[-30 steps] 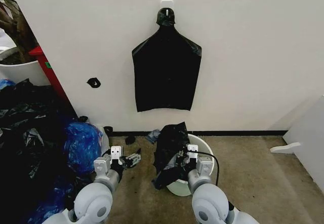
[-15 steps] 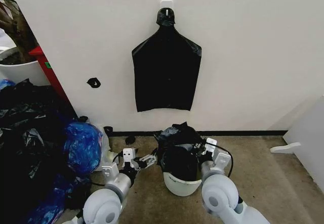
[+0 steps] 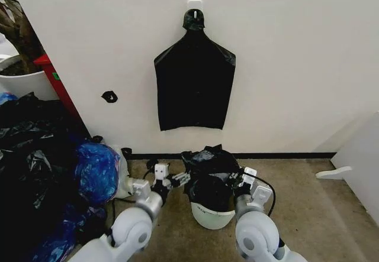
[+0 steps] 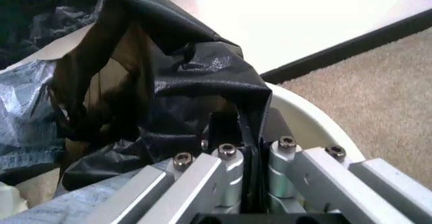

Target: Place the garbage bag over the trash bin.

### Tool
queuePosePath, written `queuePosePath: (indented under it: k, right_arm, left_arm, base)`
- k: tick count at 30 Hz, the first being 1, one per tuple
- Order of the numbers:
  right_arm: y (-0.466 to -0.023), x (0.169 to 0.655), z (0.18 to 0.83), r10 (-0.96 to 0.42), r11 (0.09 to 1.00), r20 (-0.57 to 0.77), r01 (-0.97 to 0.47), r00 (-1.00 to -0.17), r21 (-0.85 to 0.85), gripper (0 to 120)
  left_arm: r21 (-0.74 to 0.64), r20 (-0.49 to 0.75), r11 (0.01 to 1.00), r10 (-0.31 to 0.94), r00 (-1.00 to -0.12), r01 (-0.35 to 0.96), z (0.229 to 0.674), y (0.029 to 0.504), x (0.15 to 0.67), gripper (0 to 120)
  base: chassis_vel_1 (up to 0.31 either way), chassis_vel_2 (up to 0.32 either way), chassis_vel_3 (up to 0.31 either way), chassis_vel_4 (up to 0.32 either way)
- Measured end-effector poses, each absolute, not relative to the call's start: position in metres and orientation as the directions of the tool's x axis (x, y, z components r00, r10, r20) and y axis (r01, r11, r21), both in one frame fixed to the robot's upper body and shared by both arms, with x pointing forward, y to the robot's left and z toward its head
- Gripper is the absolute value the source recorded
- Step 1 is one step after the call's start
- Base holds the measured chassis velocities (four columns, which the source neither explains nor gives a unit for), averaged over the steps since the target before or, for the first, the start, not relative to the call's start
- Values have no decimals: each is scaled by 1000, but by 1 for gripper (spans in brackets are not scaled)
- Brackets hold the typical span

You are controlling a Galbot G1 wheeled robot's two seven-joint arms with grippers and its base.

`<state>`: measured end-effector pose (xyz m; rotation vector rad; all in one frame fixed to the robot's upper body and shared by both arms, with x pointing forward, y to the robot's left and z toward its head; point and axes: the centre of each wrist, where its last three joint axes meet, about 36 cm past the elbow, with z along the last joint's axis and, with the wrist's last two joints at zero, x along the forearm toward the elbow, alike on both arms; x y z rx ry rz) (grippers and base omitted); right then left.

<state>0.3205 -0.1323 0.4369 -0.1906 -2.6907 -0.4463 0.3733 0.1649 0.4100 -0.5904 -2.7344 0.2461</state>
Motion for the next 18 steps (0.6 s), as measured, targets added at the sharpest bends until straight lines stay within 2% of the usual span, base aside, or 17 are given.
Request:
queuePosePath:
  k: [3, 6, 18]
  right_arm:
    - [-129, 319, 437, 67, 944, 402, 189, -913, 272, 0]
    - [-128, 320, 437, 68, 945, 393, 185, -917, 269, 0]
    - [-124, 318, 438, 69, 944, 387, 186, -920, 273, 0]
  left_arm:
    - [-154, 319, 901, 434, -842, 406, 414, 161, 382, 94]
    - [-109, 410, 901, 425, -807, 419, 419, 153, 384, 93]
    - [-84, 538, 892, 415, -733, 443, 418, 106, 396, 93]
  base:
    - [0, 0, 0, 0]
    - [0, 0, 0, 0]
    - [0, 0, 0, 0]
